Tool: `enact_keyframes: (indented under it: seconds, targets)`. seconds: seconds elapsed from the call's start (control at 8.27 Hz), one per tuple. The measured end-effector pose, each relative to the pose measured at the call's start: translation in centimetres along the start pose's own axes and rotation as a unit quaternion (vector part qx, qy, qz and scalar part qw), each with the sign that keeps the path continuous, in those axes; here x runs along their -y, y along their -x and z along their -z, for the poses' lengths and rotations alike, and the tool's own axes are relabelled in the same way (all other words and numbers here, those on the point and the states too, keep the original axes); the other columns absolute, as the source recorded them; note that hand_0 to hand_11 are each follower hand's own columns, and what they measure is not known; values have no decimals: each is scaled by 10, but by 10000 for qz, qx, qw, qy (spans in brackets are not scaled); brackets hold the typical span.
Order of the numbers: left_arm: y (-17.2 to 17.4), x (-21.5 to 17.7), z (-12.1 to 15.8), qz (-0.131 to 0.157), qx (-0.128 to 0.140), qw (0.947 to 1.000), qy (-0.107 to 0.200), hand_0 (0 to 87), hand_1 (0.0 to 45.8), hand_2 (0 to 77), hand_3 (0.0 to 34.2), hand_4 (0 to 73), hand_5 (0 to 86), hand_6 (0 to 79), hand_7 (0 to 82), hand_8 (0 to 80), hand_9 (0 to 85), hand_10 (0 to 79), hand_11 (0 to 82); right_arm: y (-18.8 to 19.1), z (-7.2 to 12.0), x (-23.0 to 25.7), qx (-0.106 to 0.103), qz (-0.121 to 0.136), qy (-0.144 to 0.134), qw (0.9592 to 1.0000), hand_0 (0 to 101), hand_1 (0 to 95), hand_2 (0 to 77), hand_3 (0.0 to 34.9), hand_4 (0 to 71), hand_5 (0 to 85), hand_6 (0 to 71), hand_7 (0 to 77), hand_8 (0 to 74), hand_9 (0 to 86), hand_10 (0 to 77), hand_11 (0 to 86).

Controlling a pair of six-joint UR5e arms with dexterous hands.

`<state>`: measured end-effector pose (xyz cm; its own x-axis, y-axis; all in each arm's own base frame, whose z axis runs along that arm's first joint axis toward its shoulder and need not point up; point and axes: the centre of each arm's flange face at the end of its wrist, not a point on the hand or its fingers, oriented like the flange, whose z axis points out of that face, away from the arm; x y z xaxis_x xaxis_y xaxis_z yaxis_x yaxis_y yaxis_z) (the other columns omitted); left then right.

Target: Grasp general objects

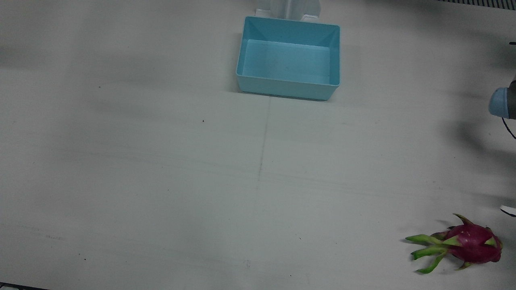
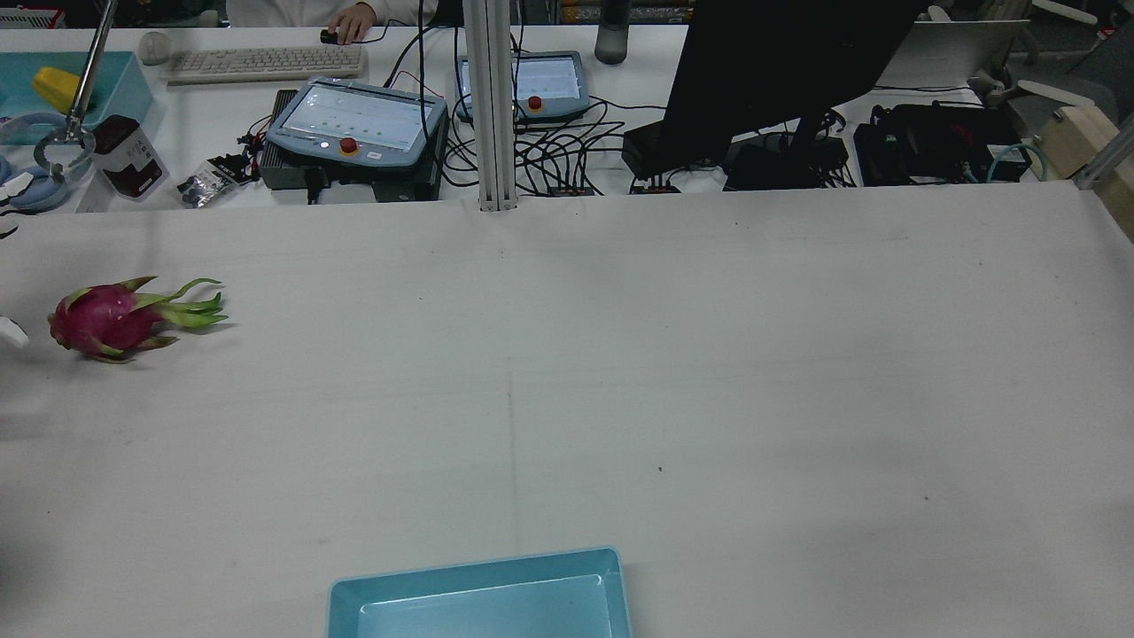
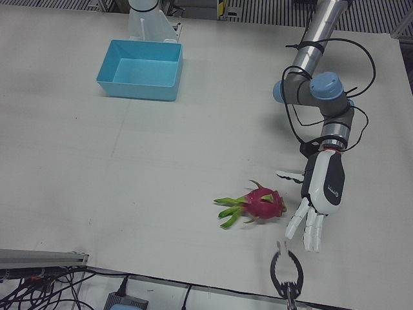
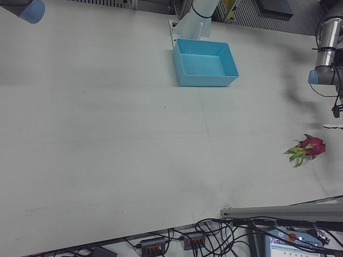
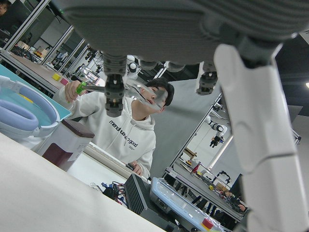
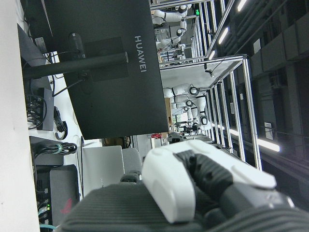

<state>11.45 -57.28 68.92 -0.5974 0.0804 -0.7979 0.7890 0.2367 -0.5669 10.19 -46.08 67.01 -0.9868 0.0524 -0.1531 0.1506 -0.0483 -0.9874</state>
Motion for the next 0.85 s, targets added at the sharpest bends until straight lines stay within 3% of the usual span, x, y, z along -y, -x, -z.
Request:
enact_keyframes:
  seconds: [0.85]
  targets:
    - [13, 22, 27, -109, 89, 9999, -90, 487, 0, 33, 104, 44, 22, 0, 5, 11, 5, 398, 11, 0, 0, 0, 1, -1, 1, 10000, 0, 949, 774, 0, 0, 0, 0, 0, 0, 5, 0, 5]
